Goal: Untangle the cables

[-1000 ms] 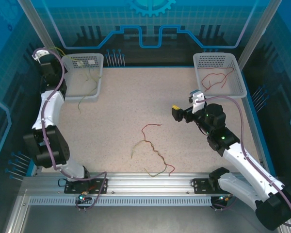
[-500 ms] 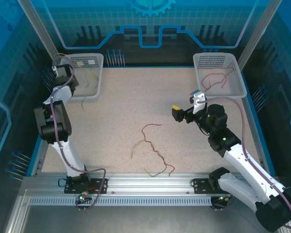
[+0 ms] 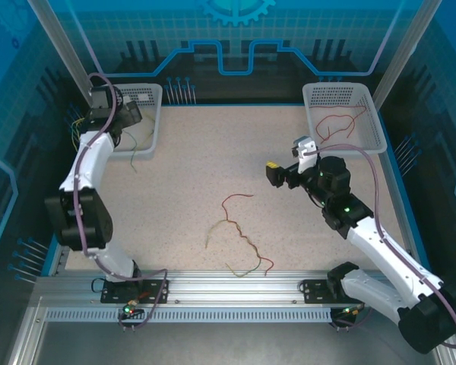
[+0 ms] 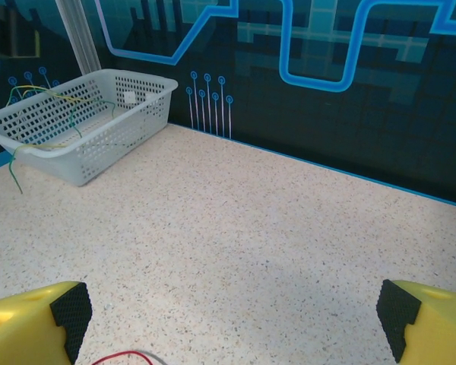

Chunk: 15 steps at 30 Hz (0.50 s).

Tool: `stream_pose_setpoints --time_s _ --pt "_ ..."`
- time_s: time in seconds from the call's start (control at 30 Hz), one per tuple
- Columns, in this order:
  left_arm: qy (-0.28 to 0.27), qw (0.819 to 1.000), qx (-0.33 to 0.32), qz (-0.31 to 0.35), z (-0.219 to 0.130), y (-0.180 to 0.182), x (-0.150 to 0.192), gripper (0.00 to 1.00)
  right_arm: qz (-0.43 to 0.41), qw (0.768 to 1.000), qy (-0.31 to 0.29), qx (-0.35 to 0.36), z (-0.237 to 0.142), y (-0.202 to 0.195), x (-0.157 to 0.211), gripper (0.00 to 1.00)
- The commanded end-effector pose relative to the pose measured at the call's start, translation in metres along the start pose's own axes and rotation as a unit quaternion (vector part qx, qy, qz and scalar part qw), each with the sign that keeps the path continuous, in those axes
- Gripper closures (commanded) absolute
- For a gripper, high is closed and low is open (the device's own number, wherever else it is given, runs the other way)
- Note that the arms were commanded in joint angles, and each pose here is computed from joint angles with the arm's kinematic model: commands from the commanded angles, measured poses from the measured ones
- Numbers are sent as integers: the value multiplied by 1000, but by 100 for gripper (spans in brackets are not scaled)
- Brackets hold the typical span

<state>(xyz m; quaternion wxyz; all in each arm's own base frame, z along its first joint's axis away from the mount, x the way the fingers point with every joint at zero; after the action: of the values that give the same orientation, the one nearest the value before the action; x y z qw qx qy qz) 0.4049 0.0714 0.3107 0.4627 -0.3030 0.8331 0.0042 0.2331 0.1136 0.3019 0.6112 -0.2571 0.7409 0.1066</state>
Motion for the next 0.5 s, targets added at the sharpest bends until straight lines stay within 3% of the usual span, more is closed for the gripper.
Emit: stream_pose_setpoints --time_s 0.0,0.1,0.17,0.3,0.47 --pt "43 998 47 -6 -34 -12 27 8 -1 1000 -10 -21 7 4 -10 0" --pt "27 998 58 12 -60 -18 43 15 2 998 -5 -62 19 13 -11 2" --pt "35 997 69 8 -72 -20 55 21 -16 993 11 -113 29 24 -11 9" --pt "65 991 116 29 -94 -40 98 27 -33 986 77 -143 57 45 -8 25" --pt "127 980 130 82 -101 -63 161 31 -16 975 142 -168 85 60 8 33"
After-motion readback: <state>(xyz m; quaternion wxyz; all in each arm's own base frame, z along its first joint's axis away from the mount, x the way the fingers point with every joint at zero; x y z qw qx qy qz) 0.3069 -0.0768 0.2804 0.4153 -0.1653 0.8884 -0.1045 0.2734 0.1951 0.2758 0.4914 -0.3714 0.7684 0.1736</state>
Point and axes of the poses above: each hand's point on the last joint's axis, 136 mm out from that joint toward the fingers, its own z axis out along the fingers, its own y axis along the line the jaws close on, x = y × z, the point moved 10 cm from there along -z, back along the fingers, and after that the axes turned 11 degrees about -z, right-handed, at the moved point
